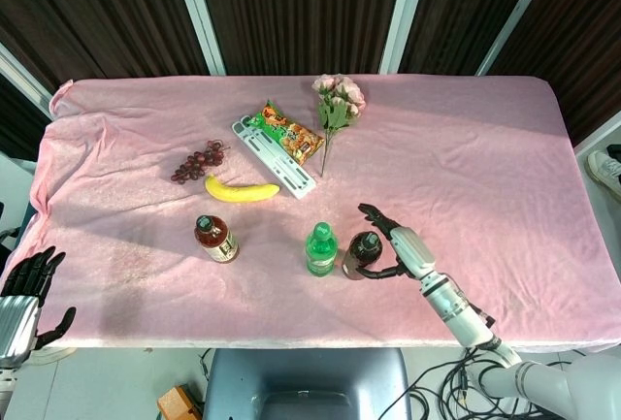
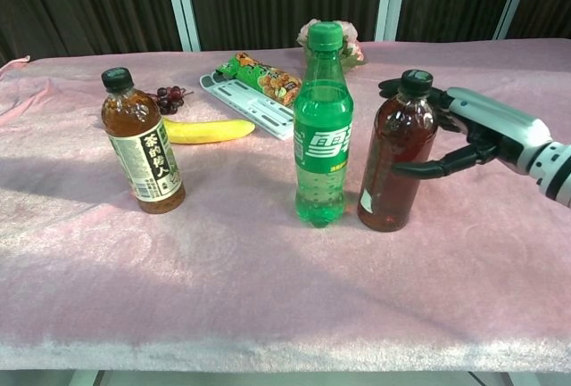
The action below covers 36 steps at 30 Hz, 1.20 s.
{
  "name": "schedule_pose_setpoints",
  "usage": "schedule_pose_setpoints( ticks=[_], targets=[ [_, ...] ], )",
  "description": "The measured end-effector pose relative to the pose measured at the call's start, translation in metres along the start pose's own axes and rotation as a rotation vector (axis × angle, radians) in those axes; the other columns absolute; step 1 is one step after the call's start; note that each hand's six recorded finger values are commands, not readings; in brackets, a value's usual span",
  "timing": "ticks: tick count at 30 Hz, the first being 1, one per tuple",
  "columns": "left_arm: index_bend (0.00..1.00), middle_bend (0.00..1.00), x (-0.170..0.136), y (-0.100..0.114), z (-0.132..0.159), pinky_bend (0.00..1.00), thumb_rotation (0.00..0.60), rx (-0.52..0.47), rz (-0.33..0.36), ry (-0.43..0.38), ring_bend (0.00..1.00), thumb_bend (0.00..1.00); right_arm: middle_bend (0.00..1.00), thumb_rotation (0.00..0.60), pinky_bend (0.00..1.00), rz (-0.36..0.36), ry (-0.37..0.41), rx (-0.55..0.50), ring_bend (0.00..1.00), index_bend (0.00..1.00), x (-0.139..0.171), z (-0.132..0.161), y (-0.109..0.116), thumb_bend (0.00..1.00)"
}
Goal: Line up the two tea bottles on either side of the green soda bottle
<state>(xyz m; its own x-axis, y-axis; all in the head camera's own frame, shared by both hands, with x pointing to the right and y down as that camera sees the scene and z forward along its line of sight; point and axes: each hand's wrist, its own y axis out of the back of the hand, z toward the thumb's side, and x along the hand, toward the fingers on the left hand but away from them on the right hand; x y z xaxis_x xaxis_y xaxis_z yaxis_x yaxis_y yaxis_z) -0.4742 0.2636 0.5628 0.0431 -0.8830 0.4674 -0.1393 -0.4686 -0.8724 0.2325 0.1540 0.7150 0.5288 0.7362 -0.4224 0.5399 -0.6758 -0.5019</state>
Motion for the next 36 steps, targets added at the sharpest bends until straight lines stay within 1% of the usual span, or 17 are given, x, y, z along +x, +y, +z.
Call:
schedule_pose_setpoints(
  ticks=[3,6,7,9,10,12,13,15,16,17,19,20,23,26,29,32,36],
  targets=[
    [0.0,0.0,0.001,0.0,-0.001,0.07,0.6,-0.016,-0.006,-0.002,0.0,0.36,0.06,0.6,0.27,-0.03,0.016,0.088,0.11,0.0,0.016,0.0,0.012,0.29],
    [0.0,0.0,0.004,-0.002,-0.001,0.08,0.6,-0.056,-0.027,-0.02,0.0,0.36,0.02,0.6,0.22,-0.056,0.019,0.225,0.05,0.0,0.039,-0.002,0.026,0.29],
    [0.0,0.0,0.006,-0.002,0.0,0.08,0.6,-0.076,-0.034,-0.029,0.0,0.36,0.02,0.6,0.22,-0.069,0.017,0.288,0.04,0.0,0.05,-0.003,0.032,0.29],
    [0.0,0.0,0.011,-0.004,0.002,0.09,0.6,-0.134,-0.049,-0.057,0.0,0.36,0.01,0.6,0.22,-0.095,0.012,0.386,0.02,0.0,0.071,-0.003,0.043,0.29],
    [0.0,0.0,0.013,-0.005,0.003,0.09,0.6,-0.165,-0.055,-0.072,0.0,0.36,0.01,0.6,0.22,-0.116,0.007,0.448,0.02,0.0,0.087,-0.002,0.051,0.29],
    [0.0,0.0,0.02,-0.008,0.007,0.09,0.6,-0.253,-0.066,-0.109,0.0,0.36,0.01,0.6,0.21,-0.151,-0.001,0.526,0.02,0.0,0.112,0.002,0.063,0.29],
    [0.0,0.0,0.023,-0.01,0.009,0.09,0.6,-0.297,-0.071,-0.126,0.0,0.35,0.01,0.6,0.21,-0.171,-0.009,0.567,0.02,0.0,0.13,0.004,0.07,0.29],
    [0.0,0.0,0.033,-0.016,0.016,0.09,0.6,-0.412,-0.085,-0.163,0.0,0.35,0.01,0.6,0.21,-0.189,-0.025,0.613,0.02,0.0,0.157,0.008,0.079,0.29],
    [0.0,0.0,0.038,-0.02,0.019,0.09,0.6,-0.464,-0.092,-0.178,0.0,0.35,0.01,0.6,0.21,-0.19,-0.032,0.629,0.02,0.0,0.171,0.012,0.082,0.29],
    [0.0,0.0,0.046,-0.027,0.024,0.09,0.6,-0.533,-0.103,-0.199,0.0,0.35,0.01,0.6,0.21,-0.185,-0.032,0.633,0.02,0.0,0.179,0.014,0.083,0.29],
    [0.0,0.0,0.06,-0.04,0.036,0.09,0.6,-0.632,-0.121,-0.228,0.0,0.34,0.01,0.6,0.21,-0.168,-0.023,0.631,0.02,0.0,0.187,0.018,0.081,0.29],
    [0.0,0.0,0.07,-0.05,0.046,0.09,0.6,-0.691,-0.134,-0.245,0.0,0.34,0.01,0.6,0.21,-0.162,-0.018,0.632,0.02,0.0,0.188,0.019,0.081,0.29],
    [0.0,0.0,0.097,-0.073,0.069,0.09,0.6,-0.783,-0.166,-0.26,0.0,0.33,0.01,0.6,0.21,-0.148,-0.016,0.635,0.02,0.0,0.19,0.02,0.08,0.29],
    [0.0,0.0,0.122,-0.086,0.084,0.09,0.6,-0.834,-0.183,-0.242,0.0,0.33,0.01,0.6,0.21,-0.135,-0.02,0.624,0.02,0.0,0.191,0.019,0.081,0.29],
    [0.0,0.0,0.141,-0.091,0.097,0.09,0.6,-0.874,-0.183,-0.232,0.0,0.32,0.01,0.6,0.21,-0.131,-0.021,0.617,0.02,0.0,0.192,0.019,0.082,0.29],
    [0.0,0.0,0.148,-0.095,0.104,0.11,0.6,-0.892,-0.202,-0.228,0.0,0.31,0.01,0.6,0.21,-0.132,-0.02,0.615,0.02,0.0,0.193,0.02,0.083,0.29],
    [0.0,0.0,0.152,-0.098,0.113,0.13,0.6,-0.963,-0.242,-0.226,0.0,0.31,0.01,0.6,0.21,-0.133,-0.021,0.608,0.02,0.0,0.193,0.02,0.084,0.29]
  ],
)
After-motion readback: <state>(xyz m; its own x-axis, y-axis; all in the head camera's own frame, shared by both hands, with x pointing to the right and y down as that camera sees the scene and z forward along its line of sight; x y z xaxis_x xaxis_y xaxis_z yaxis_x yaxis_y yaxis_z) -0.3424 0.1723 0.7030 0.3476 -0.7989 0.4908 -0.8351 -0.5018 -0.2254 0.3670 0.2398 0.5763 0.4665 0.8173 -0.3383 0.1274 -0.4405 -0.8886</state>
